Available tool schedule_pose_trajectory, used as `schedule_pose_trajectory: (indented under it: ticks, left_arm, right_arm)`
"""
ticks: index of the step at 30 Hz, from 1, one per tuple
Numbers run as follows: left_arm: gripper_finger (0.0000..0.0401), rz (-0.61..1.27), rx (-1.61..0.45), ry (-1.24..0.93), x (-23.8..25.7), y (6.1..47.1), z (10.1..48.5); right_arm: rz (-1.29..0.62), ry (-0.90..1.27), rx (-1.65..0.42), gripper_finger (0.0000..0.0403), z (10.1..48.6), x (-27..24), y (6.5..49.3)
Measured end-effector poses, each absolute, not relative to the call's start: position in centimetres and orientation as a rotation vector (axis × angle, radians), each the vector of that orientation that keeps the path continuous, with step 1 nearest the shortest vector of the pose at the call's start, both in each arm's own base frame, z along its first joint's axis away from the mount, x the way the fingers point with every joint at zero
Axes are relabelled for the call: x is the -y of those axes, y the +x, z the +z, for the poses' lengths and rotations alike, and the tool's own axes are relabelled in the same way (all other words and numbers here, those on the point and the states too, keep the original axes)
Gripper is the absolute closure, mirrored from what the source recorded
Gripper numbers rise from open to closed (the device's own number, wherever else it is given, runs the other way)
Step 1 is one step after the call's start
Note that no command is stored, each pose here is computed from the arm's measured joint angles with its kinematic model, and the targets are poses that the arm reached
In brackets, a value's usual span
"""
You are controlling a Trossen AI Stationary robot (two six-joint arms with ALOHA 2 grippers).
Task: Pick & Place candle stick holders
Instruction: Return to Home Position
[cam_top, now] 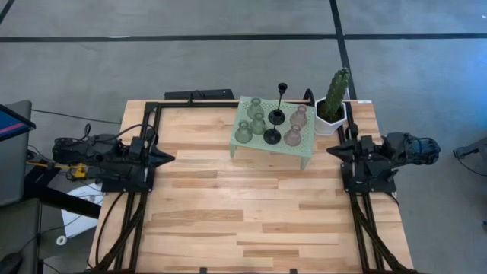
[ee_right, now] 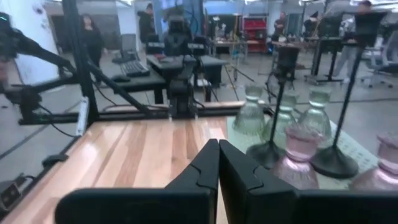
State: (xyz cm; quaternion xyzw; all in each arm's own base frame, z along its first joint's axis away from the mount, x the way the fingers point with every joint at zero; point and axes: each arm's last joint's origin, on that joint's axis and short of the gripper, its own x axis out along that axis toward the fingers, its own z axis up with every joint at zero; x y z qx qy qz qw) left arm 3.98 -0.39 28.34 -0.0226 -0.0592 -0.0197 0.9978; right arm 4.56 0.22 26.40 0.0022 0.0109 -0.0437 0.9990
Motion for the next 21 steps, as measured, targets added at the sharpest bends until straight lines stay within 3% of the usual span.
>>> schedule_pose_trajectory:
  ticks: [14,21]
  left_arm:
    - [0.0394,-0.039,0.119,-0.033,0.4,4.0,28.3]
    - [0.0394,-0.04,0.119,-0.035,0.4,4.0,28.3]
  right_arm:
    - [-0.025,0.054,0.051,0.0403,21.7,-1.4,7.9]
    - [0.102,0.013,0.017,0.0403,18.4,-2.1,9.0]
